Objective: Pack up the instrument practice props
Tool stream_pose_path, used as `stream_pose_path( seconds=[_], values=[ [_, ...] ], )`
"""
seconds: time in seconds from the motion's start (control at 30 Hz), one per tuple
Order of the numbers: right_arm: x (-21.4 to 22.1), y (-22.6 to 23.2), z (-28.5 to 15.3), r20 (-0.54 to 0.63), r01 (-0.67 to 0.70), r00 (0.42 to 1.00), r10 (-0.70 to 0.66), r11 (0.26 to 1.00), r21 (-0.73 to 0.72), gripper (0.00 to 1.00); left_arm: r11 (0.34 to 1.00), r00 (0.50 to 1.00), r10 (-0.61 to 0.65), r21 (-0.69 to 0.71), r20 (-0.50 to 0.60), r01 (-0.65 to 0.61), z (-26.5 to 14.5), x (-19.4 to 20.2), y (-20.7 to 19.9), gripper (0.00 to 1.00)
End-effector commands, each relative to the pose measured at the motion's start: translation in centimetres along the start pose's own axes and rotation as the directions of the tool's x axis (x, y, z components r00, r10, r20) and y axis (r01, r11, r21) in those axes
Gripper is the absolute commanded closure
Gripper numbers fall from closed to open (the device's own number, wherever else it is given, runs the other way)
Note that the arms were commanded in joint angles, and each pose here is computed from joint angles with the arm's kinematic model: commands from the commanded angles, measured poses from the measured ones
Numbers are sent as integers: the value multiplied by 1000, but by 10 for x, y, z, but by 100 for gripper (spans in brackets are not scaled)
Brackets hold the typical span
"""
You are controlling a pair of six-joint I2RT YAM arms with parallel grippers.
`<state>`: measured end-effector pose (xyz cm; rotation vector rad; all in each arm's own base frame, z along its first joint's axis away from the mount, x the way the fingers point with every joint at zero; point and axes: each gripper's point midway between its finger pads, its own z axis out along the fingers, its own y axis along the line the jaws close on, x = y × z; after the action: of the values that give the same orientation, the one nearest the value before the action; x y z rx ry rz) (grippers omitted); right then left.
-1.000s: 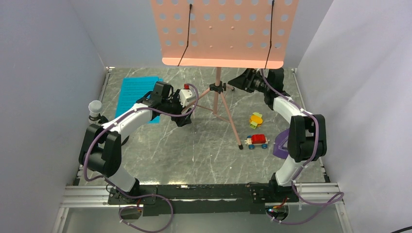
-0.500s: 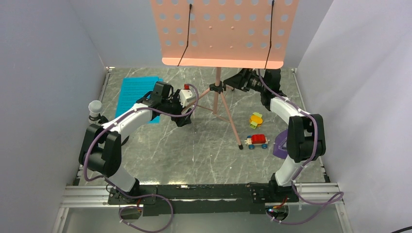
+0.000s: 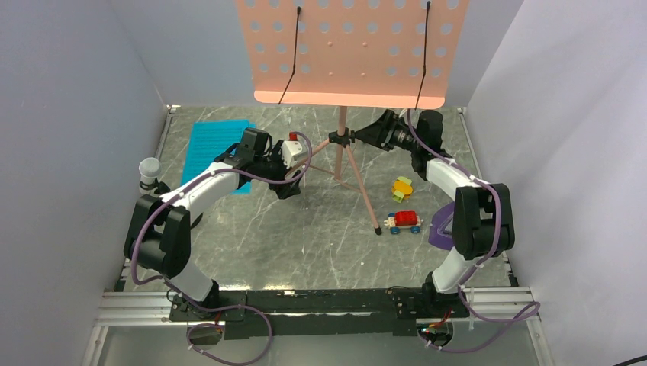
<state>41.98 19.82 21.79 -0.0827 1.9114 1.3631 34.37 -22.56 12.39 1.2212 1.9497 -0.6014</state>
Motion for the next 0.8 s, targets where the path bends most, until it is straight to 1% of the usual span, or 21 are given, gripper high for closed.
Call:
stream_pose_path(
  seconds=[0.0,0.23,0.43,0.6,0.77],
  values=[
    [-14,34,-3,30,52,998,-50,996,-76,19,1000,999,29,4,38,-29,1,-15,2,7],
    [-26,36,4,40,51,998,-48,994,-93,18,999,999,33,1,31,-33,0,-13,2,7],
    [-28,39,6,47,17,999,-12,994,-106,16,1000,999,31,0,25,-31,0,-12,3,7],
    [-25,48,4,32,33,999,-30,991,-129,15,999,999,32,1,30,-32,2,-15,4,7],
    [-11,49,-1,7,28,1000,-28,990,-135,15,1000,999,30,5,27,-30,3,-13,4,7]
  ],
)
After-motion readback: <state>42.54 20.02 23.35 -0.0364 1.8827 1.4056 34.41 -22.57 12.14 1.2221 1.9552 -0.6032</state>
